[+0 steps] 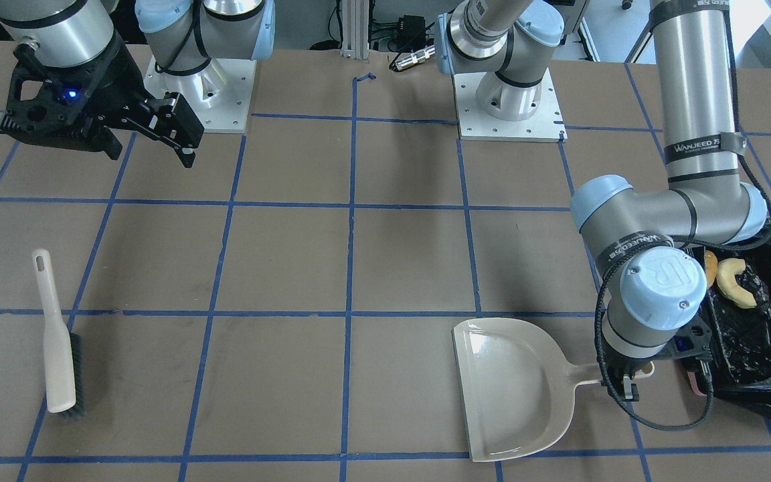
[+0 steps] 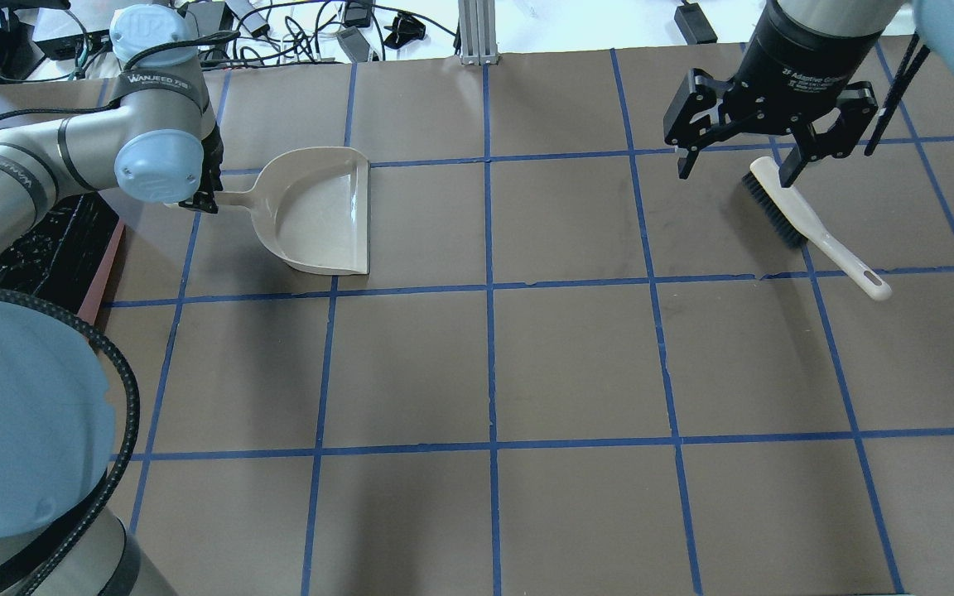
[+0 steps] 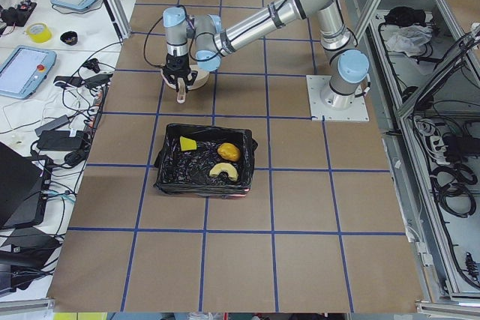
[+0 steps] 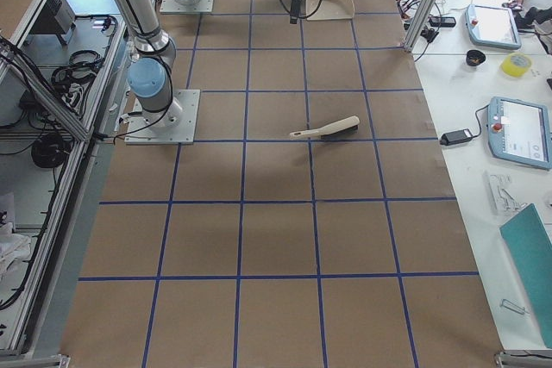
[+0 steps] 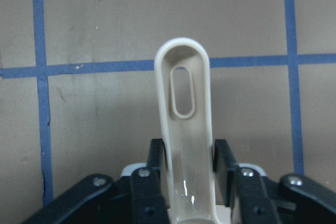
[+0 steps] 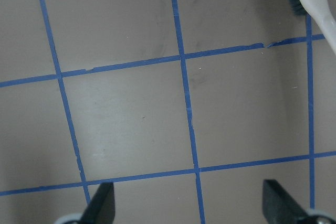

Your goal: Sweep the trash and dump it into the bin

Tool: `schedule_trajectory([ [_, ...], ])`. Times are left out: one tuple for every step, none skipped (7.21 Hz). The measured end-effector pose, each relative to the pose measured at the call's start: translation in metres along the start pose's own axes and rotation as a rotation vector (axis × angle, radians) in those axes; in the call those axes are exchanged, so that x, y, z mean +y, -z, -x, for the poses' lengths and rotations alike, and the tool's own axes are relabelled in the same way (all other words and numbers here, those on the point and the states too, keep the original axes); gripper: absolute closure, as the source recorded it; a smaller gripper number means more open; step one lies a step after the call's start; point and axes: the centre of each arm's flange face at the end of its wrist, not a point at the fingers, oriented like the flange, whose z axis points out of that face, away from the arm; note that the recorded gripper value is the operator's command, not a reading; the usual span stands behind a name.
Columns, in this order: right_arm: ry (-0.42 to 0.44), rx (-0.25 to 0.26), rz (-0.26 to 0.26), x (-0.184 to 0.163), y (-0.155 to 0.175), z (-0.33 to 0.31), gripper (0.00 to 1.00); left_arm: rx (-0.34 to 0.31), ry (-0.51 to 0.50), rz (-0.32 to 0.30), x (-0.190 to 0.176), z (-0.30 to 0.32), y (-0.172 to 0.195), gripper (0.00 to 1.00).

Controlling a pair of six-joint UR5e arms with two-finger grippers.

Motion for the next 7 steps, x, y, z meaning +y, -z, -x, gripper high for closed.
schedule_trajectory([
  [0.000, 0.000, 0.000, 0.000, 0.000, 0.000, 0.00, 0.016, -0.083, -0.002, 0.004, -0.001, 0.010, 0.32],
  [0.000, 0.000, 0.000, 0.000, 0.000, 0.000, 0.00, 0.039, -0.212, -0.009, 0.004, -0.001, 0.026, 0.22],
  [-0.001, 0.000, 0.000, 0.000, 0.000, 0.000, 0.00, 0.061, -0.349, -0.023, 0.001, 0.000, 0.041, 0.14],
  [-0.001, 0.000, 0.000, 0.000, 0.000, -0.001, 0.00, 0.076, -0.474, -0.037, 0.000, 0.001, 0.055, 0.03],
  [-0.001, 0.001, -0.001, 0.000, 0.000, -0.001, 0.00, 0.097, -0.620, -0.052, -0.001, 0.002, 0.070, 0.00],
  [-0.001, 0.001, -0.002, 0.001, 0.001, -0.001, 0.00, 0.131, -0.756, -0.072, -0.005, 0.003, 0.092, 0.00],
  [-0.002, 0.001, -0.004, 0.001, 0.002, -0.001, 0.00, 0.164, -0.842, -0.090, -0.009, 0.005, 0.115, 0.00],
])
